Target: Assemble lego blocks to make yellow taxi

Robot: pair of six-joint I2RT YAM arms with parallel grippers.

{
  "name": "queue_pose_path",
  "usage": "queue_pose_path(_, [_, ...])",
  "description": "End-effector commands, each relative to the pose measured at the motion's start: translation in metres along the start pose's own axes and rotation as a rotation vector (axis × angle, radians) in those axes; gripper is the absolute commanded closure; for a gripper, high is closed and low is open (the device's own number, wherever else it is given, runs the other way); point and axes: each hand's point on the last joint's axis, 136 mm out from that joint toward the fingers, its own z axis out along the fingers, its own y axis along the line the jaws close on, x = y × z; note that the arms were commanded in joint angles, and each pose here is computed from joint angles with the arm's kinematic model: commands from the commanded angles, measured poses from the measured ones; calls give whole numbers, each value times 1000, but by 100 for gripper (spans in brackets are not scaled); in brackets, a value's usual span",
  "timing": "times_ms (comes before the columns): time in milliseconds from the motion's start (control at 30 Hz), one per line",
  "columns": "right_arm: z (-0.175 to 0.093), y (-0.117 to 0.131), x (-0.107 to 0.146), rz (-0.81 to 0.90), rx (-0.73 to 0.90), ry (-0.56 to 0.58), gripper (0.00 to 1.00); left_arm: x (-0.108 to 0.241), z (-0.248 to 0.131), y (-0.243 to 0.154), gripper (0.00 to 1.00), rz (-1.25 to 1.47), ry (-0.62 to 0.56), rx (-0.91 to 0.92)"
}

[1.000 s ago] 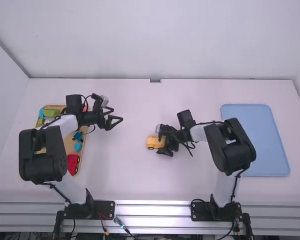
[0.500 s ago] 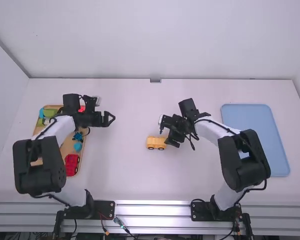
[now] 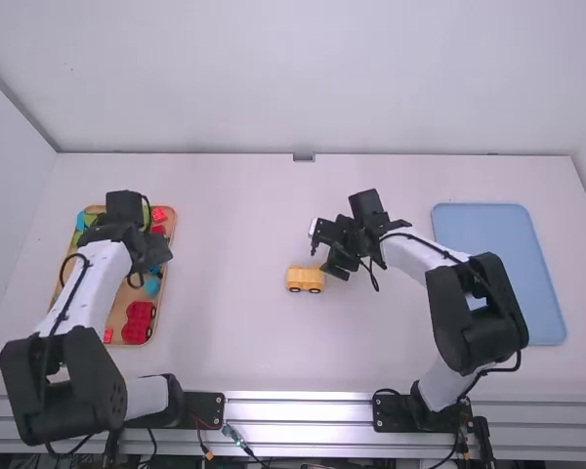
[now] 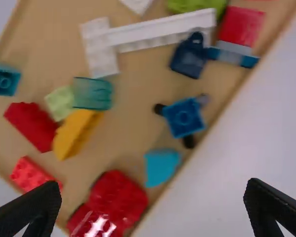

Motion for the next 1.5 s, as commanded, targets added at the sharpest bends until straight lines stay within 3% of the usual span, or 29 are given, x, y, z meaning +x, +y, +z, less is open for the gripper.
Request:
queue_pose_path(0, [-7,-7,-8,-6,16,-8,1,-4,4,29,1,62,27,-39])
queue_pose_path(200, [-19,-14,-10,7,14,48,1,13,39,73,1,115,188,47])
queue_pose_path(367, [-26,-21,-18,19,16,45,1,16,55,88,1,103,214,55])
queue_pose_path(400, [-28,-24,-21,32,20,43,1,16,60,80,11,204,198,127])
queue_pose_path(500, [-30,-27,-25,53,28,36,1,13,68,70,16,328,154,196])
queue_pose_path(533, [-30,-26,-25,52,28,36,1,13,71,69,22,359,153,198])
queue_pose_path(567, [-30,-26,-25,55,26,36,1,13,75,69,43,388,155,195])
queue_pose_path(633, [-30,-25,-24,57,19,39,1,17,82,70,50,420,173,201])
queue_pose_path(700, [-30,-23,-22,60,14,45,1,20,86,67,46,424,188,213])
queue_pose_path(1067, [-30,-23,-20,64,15,54,1,29,113,71,53,425,241,191])
queue_pose_path(1467, [-30,-23,-22,58,16,49,1,50,117,70,52,401,288,194])
